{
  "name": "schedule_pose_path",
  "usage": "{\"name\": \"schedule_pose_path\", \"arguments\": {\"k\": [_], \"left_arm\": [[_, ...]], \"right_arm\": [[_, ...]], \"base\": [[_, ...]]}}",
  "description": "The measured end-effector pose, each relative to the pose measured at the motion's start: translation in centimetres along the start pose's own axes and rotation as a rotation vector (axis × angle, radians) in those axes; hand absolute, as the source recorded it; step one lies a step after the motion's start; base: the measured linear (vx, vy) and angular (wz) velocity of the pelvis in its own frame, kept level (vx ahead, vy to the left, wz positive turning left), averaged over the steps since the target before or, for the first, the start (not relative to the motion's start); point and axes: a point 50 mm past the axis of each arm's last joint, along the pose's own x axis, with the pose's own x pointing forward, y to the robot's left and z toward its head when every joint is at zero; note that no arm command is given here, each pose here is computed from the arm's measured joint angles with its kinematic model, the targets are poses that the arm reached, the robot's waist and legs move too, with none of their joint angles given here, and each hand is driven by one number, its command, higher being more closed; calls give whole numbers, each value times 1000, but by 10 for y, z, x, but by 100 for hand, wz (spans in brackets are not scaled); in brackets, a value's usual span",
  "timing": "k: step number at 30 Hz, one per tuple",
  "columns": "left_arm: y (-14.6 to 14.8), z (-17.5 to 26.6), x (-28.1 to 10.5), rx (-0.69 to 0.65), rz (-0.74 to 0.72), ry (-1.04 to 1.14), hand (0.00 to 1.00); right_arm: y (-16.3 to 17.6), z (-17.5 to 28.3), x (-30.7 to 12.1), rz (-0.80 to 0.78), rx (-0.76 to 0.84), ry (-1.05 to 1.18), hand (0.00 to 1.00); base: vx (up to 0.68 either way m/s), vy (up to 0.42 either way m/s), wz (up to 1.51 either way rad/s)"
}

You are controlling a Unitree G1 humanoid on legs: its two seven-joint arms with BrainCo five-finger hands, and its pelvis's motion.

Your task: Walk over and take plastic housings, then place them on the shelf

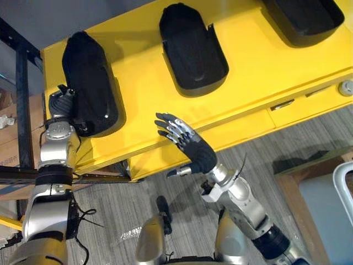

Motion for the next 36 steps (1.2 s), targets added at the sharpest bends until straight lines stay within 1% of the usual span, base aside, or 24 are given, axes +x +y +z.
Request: {"name": "schedule_pose_path", "arguments": {"k": [7,12,18,21,24,25,26,27,30,31,34,36], "left_arm": [[0,4,3,-5,34,19,0],[6,-1,4,-16,67,58,0],[13,-8,6,36,105,92,0],[28,-10,9,69,144,108,0],[42,6,13,71,167,47,0],[46,12,14,69,159,14,0],[45,15,14,66,150,-3,0],[41,19,14,33,110,-33,0],[38,26,13,-3,72,-81,0],[35,34,11,-34,46,-131,0],[29,49,4,-72,-19,-244,0],[23,60,-1,-95,-73,-318,0]], "right_arm": [[4,5,0,-14,11,-27,0],[4,5,-1,-16,15,-27,0],[6,3,-7,-35,27,-15,0],[7,2,-10,-39,32,-15,0],[7,-2,-15,-57,41,-11,0],[5,-8,-17,-68,47,11,0],[5,-10,-19,-74,51,22,0],[3,-17,-23,-91,60,53,0],[4,-22,-27,-104,69,70,0],[4,-25,-28,-113,75,78,0],[3,-31,-29,-134,80,89,0],[2,-32,-29,-153,55,97,0]], "base": [[-6,-3,0],[-5,-17,-7],[-8,-13,-8],[6,-5,-4],[18,3,2],[50,11,9],[116,26,5],[110,27,4],[84,30,2],[80,32,5],[36,14,5],[38,7,9]]}}
